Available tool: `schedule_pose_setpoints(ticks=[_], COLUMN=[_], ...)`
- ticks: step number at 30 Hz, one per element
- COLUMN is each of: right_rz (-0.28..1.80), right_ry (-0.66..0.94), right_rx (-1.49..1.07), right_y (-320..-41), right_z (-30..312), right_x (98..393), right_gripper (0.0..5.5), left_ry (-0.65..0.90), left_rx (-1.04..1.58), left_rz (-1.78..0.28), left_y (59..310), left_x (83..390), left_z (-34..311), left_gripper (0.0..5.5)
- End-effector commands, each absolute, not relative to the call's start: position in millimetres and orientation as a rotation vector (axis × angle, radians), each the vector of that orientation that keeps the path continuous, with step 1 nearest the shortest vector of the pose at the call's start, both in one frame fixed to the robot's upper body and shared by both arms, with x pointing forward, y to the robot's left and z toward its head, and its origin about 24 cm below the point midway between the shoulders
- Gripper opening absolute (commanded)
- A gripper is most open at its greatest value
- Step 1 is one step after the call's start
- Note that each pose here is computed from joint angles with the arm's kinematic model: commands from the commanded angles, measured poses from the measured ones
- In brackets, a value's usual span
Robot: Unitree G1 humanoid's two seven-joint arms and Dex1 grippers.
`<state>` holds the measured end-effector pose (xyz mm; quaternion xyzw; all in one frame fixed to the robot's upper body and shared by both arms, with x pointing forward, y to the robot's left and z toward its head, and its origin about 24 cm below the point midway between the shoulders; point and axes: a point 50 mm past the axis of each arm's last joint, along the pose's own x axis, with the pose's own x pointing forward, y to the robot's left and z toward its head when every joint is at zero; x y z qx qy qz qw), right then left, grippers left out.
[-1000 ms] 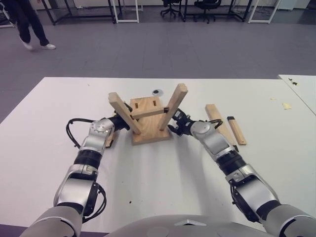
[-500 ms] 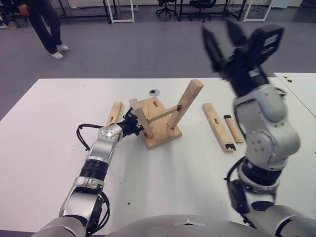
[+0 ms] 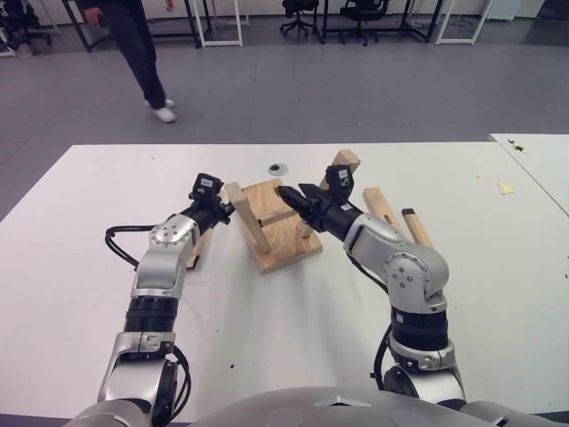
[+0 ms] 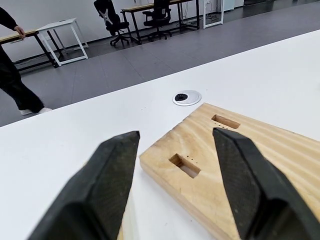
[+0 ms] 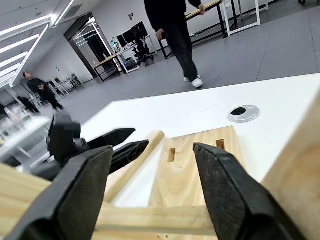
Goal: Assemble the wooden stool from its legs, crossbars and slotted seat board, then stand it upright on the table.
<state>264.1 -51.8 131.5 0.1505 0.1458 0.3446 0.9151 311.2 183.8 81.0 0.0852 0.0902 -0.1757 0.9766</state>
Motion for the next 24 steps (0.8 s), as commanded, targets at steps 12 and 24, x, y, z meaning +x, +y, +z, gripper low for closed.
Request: schedule_pose_setpoints(ticks=[12, 24], right_rz=[0.305, 0.779], right_ry=[-0.003, -0.08], right_rx=[-0.007, -0.363], right_y=[-182.0, -91.6], right_z=[194.9, 181.9], right_x=[289.5, 253.8], right_gripper=[3.03, 3.03], left_ry=[0.15, 0.22], left_rx=[0.027, 0.083], left_rz=[-0.058, -0.143], left_y=[161.2, 110.6], left_x=[233.4, 253.9], left_z=[111.2, 137.7], left_gripper=[2.69, 2.69])
